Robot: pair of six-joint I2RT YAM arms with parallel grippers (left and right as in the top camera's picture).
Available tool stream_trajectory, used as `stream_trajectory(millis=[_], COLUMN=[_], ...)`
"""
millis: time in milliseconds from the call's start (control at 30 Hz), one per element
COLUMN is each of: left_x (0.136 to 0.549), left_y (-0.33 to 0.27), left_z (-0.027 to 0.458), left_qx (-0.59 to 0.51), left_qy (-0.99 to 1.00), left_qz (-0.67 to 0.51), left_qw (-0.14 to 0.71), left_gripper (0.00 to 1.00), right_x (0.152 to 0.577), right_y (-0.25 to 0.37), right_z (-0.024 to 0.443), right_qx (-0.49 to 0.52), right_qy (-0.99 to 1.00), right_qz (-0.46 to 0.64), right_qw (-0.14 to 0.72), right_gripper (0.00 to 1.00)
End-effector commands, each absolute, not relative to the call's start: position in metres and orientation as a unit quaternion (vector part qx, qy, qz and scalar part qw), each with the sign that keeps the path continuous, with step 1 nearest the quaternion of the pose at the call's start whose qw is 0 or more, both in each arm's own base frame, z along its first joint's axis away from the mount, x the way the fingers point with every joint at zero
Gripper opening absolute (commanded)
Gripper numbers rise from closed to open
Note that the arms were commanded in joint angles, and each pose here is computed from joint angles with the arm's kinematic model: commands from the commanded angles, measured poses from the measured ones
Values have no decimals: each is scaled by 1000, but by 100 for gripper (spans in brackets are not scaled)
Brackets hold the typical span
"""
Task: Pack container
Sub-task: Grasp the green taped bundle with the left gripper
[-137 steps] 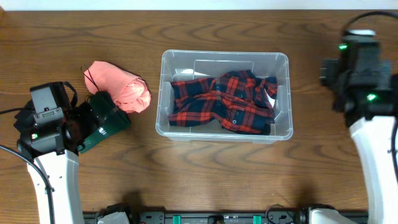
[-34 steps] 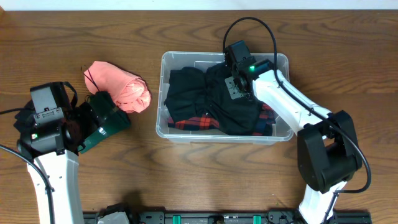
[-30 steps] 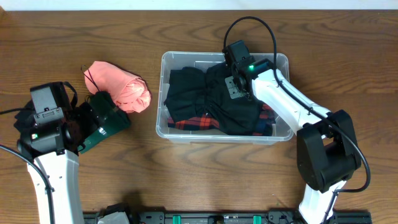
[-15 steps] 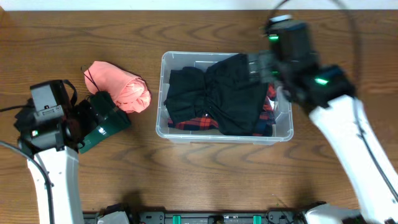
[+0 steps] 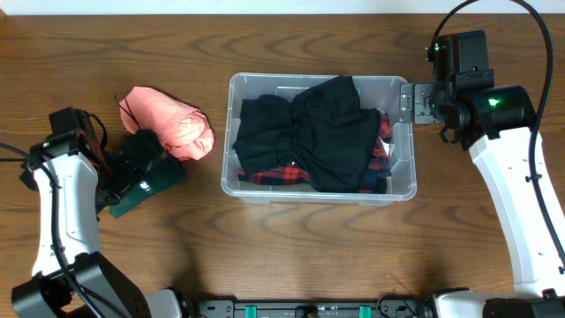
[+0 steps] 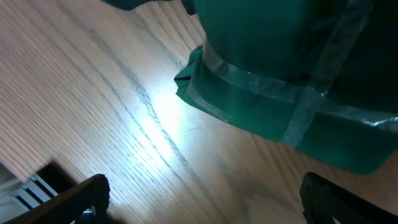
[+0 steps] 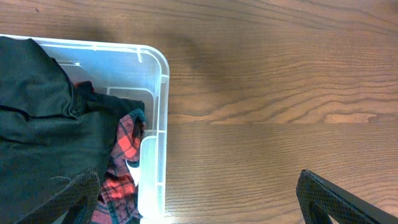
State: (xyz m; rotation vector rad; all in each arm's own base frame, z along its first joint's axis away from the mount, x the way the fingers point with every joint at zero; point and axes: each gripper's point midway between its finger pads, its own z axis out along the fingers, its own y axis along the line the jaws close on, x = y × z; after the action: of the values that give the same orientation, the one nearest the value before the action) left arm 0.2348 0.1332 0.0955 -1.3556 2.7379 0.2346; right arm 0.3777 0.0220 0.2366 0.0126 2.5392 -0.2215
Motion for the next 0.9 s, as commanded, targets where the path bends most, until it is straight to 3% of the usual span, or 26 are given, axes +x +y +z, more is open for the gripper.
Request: stream_trajectory(millis=[0,267,600,767,867], left_x=[235,232,231,260,281], left_y=[136,124,94,108,119], left_z=[98,84,26,4,9], left_qx=[-519,-629,-752,-742,-692], left_qy=[851,777,655,654,693], left_qz=[66,12,-65,-103,-116], left_qw=[46,30,12,106,168], left_gripper=[98,98,98,99,91], right_x=[377,371,371,369,368], right_y=[19,18,18,18,18], right_z=[238,235,234,233,232], right_qx=[2,0,0,0,-1], right_qy=[952,956,956,957,958], right_qz=[-87,-90,-90,-90,-89], right_qw=[292,279,278,274,271], right_gripper=[99,99,99,99,99])
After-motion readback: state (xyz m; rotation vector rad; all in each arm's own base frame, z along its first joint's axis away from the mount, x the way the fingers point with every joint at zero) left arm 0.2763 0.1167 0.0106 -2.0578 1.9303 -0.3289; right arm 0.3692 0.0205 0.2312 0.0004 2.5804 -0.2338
